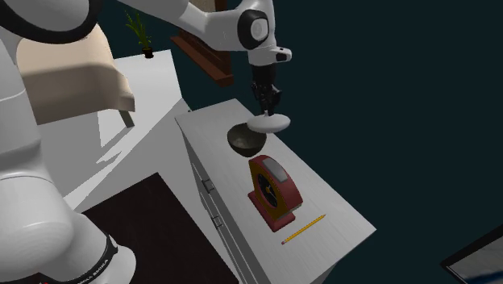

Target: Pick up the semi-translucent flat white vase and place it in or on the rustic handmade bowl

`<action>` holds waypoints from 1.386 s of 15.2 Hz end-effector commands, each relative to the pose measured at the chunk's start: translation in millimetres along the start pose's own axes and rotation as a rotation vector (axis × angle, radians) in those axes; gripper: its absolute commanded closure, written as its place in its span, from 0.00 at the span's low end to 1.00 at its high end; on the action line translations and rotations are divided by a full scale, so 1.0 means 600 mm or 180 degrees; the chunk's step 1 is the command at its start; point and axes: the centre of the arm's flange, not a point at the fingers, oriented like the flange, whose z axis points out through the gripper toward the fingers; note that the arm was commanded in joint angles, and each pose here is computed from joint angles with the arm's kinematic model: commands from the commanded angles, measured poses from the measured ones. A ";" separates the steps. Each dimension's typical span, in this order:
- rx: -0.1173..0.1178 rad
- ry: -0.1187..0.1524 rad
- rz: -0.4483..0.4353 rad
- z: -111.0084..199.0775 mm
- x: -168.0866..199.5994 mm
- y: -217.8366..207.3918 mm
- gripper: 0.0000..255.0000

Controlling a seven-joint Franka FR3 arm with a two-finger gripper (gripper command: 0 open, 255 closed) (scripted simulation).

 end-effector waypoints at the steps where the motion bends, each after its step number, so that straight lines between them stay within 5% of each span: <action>1: -0.0001 -0.0001 0.0004 -0.021 -0.015 -0.035 1.00; 8: -0.0001 -0.0001 0.0004 -0.083 -0.054 -0.164 1.00; 21: -0.0001 -0.0001 0.0004 0.029 -0.056 -0.185 1.00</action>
